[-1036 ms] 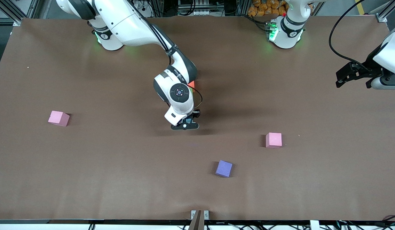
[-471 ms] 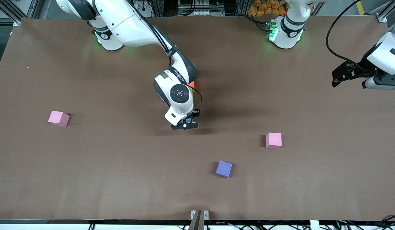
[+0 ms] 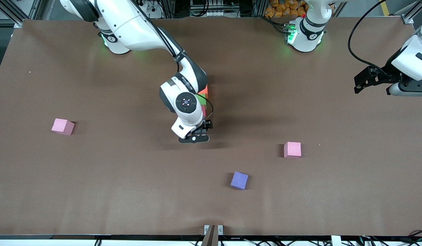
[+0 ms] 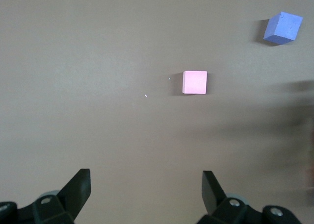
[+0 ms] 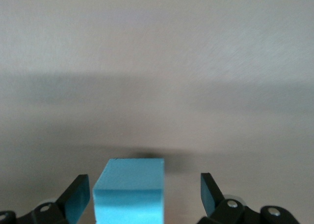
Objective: Arrange blocks into number 1
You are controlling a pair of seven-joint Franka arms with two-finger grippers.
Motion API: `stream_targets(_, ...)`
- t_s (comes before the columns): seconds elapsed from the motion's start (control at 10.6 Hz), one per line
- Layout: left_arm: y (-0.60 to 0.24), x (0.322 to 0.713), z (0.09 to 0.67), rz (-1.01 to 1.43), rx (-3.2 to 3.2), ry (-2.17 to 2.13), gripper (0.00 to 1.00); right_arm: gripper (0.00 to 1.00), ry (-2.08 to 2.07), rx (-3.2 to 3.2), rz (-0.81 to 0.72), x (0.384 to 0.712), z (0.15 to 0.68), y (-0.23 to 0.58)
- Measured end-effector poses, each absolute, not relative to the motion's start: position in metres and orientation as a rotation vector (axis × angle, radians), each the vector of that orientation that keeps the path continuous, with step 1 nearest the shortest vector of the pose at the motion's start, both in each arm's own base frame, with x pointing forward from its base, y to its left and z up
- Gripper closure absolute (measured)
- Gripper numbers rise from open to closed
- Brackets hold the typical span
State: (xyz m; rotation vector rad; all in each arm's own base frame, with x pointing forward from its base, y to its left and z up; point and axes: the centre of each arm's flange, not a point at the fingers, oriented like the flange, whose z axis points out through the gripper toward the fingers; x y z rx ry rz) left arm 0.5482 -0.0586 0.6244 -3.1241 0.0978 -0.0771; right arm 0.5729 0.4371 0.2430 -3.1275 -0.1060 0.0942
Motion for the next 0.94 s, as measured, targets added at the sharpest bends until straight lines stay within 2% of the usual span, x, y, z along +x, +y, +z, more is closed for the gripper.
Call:
stream_targets(0.38, -0.06, 0.548, 0.624, -0.076, -3.124, 0.102, 0.0, 0.0, -0.002, -3.127, 0.122, 0.62, 0.377, 0.356)
stream_targets(0.66, -0.061, 0.548, 0.625, -0.078, -3.124, 0.106, 0.0, 0.0, 0.231, -3.109, 0.116, 0.644, 0.465, 0.239)
stream_targets(0.94, -0.06, 0.548, 0.625, -0.078, -3.124, 0.105, 0.0, 0.0, 0.355, -3.085, 0.114, 0.653, 0.519, 0.108)
